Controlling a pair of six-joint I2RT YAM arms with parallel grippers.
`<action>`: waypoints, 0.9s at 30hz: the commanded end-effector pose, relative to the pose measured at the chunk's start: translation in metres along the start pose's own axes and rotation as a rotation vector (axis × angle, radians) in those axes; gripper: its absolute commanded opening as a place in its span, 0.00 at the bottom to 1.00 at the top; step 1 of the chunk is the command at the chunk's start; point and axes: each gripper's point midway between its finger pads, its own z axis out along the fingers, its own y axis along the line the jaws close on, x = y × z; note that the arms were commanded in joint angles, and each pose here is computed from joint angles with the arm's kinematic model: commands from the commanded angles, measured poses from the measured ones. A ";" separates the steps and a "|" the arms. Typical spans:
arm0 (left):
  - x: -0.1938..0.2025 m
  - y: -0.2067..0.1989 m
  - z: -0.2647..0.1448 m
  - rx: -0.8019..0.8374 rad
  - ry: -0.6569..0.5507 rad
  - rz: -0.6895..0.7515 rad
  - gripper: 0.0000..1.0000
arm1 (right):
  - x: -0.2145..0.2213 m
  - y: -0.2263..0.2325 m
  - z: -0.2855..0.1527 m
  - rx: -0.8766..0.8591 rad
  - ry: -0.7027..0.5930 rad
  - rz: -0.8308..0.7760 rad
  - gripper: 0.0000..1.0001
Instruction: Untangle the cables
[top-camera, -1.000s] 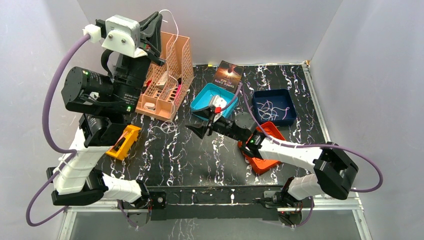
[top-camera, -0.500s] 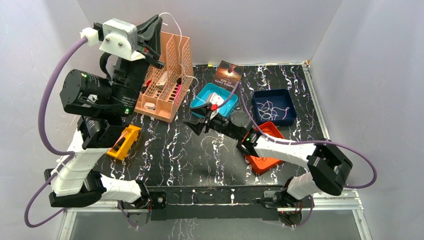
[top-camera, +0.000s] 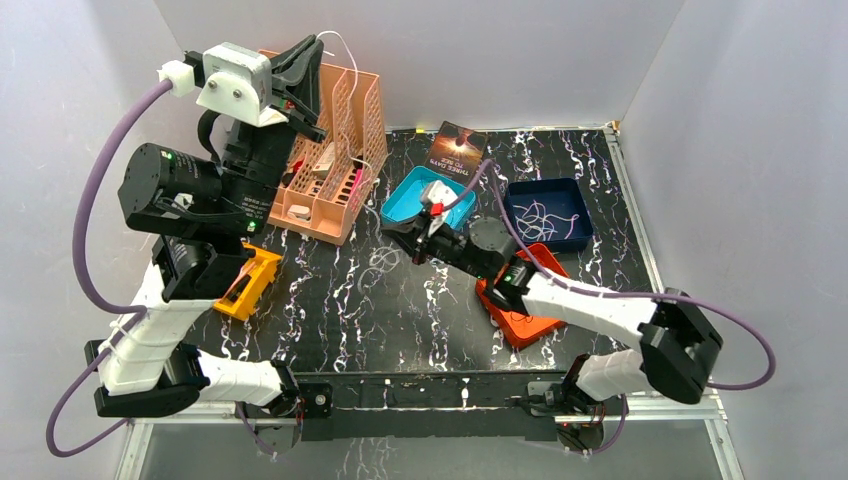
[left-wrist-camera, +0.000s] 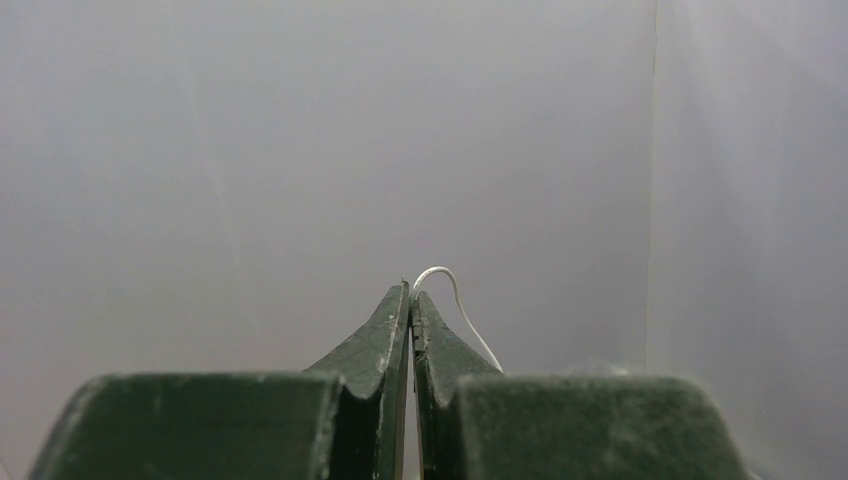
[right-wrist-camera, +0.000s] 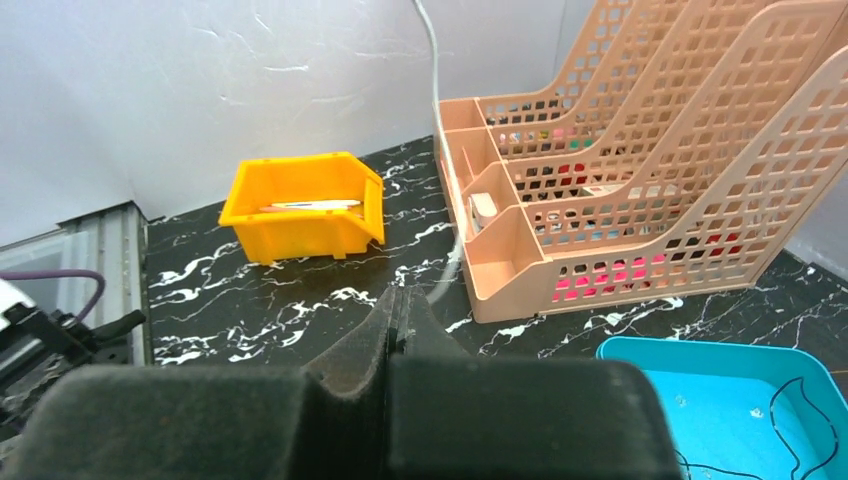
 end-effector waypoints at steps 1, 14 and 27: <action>-0.012 0.009 -0.002 -0.023 -0.039 -0.018 0.00 | -0.033 0.013 -0.022 -0.053 -0.076 -0.019 0.00; -0.008 0.010 -0.003 -0.029 -0.025 -0.020 0.00 | -0.047 0.010 -0.032 -0.018 -0.100 0.006 0.70; -0.007 0.008 -0.005 -0.020 -0.022 -0.043 0.00 | -0.033 -0.012 0.025 0.031 -0.083 0.022 0.51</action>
